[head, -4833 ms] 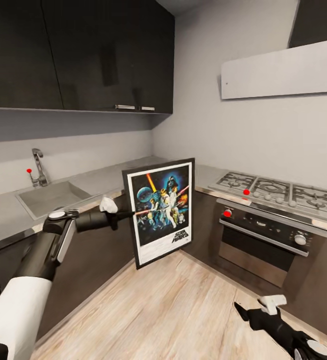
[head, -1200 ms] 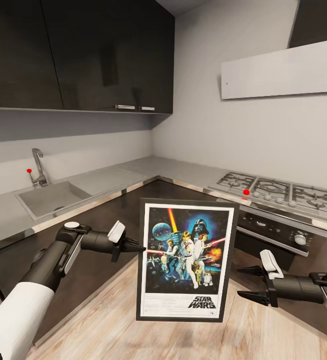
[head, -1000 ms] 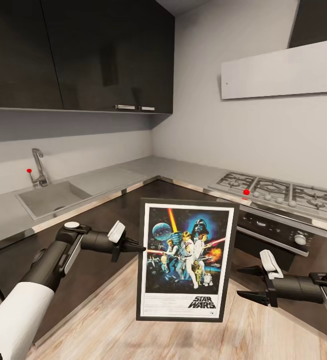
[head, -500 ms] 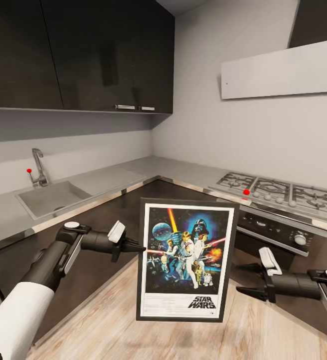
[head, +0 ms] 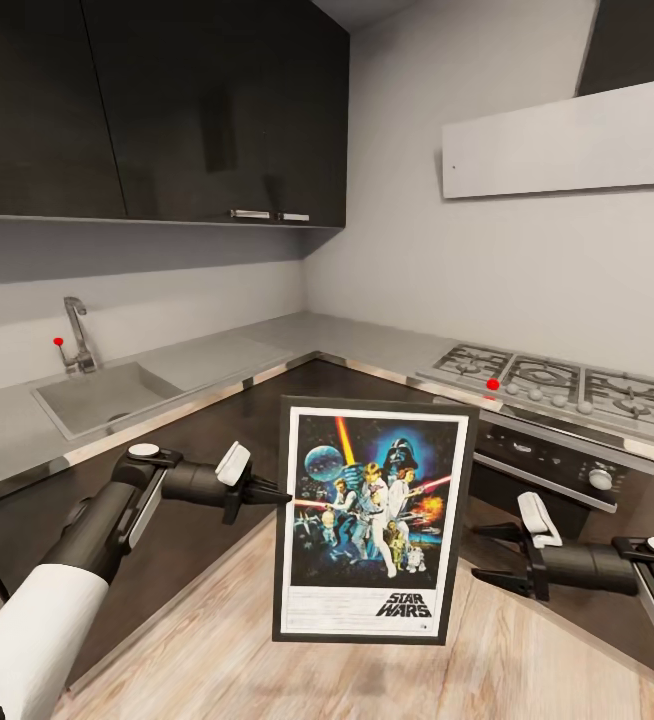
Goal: Pick up the poster from the kitchen countertop and hang it on one of the wall nails in the kitchen.
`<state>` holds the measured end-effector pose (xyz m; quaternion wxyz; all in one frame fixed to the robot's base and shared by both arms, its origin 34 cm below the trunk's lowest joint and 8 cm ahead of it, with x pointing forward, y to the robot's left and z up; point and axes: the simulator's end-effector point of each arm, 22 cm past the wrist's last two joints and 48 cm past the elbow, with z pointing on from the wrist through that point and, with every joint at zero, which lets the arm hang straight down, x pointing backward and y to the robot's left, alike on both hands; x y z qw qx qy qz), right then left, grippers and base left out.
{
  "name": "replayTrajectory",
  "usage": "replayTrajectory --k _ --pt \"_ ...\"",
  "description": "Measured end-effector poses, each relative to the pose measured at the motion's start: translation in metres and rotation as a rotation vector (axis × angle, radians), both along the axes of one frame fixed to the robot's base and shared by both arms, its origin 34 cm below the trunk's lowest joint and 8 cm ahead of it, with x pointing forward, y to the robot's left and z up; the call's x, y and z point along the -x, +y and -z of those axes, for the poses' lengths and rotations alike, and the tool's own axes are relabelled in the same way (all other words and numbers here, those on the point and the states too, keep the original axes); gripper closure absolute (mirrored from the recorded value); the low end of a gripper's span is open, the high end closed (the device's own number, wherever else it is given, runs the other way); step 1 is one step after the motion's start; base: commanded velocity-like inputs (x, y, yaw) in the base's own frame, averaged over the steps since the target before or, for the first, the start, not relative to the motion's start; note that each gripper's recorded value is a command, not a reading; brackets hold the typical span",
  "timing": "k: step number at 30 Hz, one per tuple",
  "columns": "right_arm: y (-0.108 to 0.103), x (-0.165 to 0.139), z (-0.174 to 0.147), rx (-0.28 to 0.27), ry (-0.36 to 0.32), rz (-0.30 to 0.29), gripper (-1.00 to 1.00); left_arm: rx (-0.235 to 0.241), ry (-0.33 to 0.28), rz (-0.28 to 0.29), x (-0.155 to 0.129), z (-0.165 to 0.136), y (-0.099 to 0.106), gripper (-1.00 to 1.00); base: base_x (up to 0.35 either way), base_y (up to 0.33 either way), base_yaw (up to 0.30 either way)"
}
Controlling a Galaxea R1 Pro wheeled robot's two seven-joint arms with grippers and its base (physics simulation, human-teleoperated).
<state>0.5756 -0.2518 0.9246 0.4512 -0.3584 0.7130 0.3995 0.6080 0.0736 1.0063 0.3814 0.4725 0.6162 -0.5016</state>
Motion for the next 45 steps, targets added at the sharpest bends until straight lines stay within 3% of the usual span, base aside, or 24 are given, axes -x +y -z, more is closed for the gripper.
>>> replayTrajectory --k 23,26,42,43,45 --pt "0.020 -0.010 -0.009 -0.050 -0.014 -0.014 -1.00 0.000 -0.043 0.010 0.000 0.000 0.000 1.00 0.000 0.000 0.000" --pt "0.030 -0.012 -0.011 -0.070 -0.019 -0.023 -1.00 -0.002 -0.043 0.012 0.001 0.000 -0.001 1.00 0.000 0.000 0.000" --pt "0.034 -0.014 -0.013 -0.078 -0.024 -0.027 -1.00 -0.003 -0.043 0.012 0.001 0.000 -0.001 1.00 0.000 0.000 0.000" --pt "0.034 -0.014 -0.013 -0.078 -0.024 -0.027 1.00 -0.003 -0.043 0.012 0.001 0.000 0.000 1.00 0.000 0.000 0.000" --pt "0.034 -0.014 -0.013 -0.078 -0.024 -0.027 1.00 -0.003 -0.043 0.011 0.001 0.001 0.000 1.00 0.000 0.000 0.000"
